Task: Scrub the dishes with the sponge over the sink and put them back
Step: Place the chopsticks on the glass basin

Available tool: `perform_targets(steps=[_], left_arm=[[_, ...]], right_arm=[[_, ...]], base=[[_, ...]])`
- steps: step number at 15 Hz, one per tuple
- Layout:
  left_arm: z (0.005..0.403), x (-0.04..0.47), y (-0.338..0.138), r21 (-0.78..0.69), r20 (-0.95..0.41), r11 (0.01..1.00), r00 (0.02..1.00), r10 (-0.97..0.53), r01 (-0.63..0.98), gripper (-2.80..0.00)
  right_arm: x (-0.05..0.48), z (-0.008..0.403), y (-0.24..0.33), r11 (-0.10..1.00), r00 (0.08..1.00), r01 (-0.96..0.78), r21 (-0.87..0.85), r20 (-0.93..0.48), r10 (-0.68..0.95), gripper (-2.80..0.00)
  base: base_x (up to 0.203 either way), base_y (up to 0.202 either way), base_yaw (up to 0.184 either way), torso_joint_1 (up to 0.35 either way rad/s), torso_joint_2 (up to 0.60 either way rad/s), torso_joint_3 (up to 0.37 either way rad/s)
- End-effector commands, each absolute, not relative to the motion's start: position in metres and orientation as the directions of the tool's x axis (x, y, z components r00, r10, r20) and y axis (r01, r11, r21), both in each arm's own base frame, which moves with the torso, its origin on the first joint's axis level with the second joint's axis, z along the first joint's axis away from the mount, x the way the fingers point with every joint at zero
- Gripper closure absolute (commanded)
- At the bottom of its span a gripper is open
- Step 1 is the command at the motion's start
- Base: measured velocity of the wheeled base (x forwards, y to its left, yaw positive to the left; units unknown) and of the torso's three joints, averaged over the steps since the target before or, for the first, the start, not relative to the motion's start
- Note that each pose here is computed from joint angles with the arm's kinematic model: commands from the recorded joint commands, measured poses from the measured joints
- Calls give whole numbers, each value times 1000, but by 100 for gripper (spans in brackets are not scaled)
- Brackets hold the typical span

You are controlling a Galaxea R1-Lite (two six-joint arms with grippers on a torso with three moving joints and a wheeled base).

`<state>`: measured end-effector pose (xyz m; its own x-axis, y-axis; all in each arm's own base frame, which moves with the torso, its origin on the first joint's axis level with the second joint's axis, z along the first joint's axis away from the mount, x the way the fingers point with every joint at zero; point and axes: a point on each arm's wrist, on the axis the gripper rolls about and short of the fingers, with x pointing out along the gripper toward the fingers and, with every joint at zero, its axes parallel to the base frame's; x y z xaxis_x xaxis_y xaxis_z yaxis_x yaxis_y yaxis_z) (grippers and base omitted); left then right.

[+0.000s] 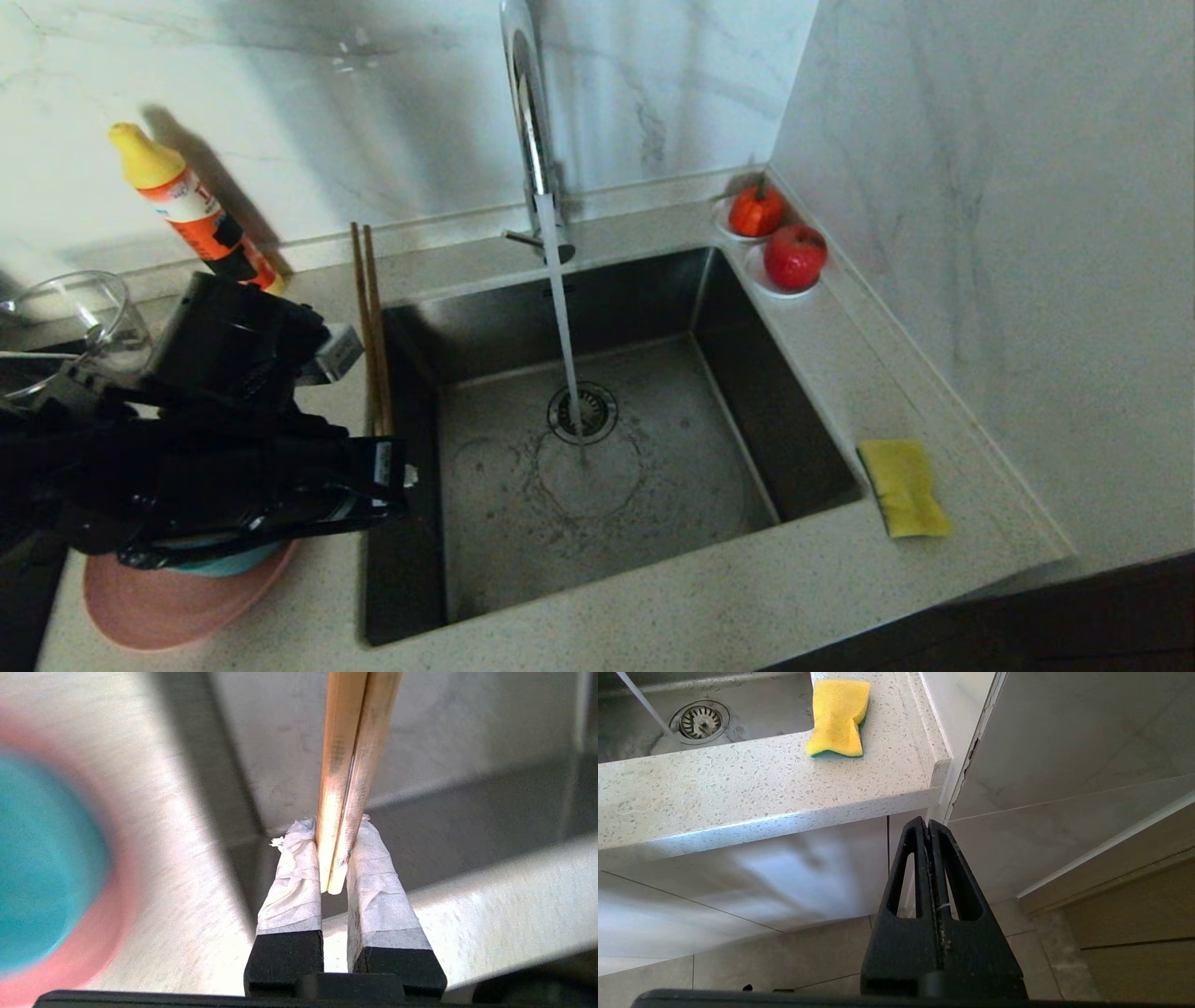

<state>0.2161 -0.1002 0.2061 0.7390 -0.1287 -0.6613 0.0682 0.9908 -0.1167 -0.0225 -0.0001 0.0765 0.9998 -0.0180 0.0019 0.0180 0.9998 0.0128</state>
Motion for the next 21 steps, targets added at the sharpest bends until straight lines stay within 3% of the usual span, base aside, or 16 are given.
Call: perform_targets(steps=[1, 4, 13, 21], left_arm=[[210, 196, -89, -111, -624, 994, 779, -63, -9, 0], [206, 186, -81, -98, -598, 984, 799, 63, -151, 0], [193, 161, -68, -107, -596, 970, 795, 111, -216, 0], [243, 161, -65, -205, -412, 947, 899, 147, -249, 0]], right_arm=[[-22, 77, 0, 1000, 1000, 18, 14, 2, -18, 0], [-22, 76, 0, 1000, 1000, 18, 13, 1, -18, 0], [-22, 76, 0, 1000, 1000, 18, 14, 0, -18, 0], [-22, 77, 0, 1000, 1000, 18, 14, 2, -18, 0]], base=[[0, 0, 0, 0, 0, 0], [0, 0, 0, 0, 0, 0], [0, 0, 0, 0, 0, 0], [0, 0, 0, 0, 0, 0]])
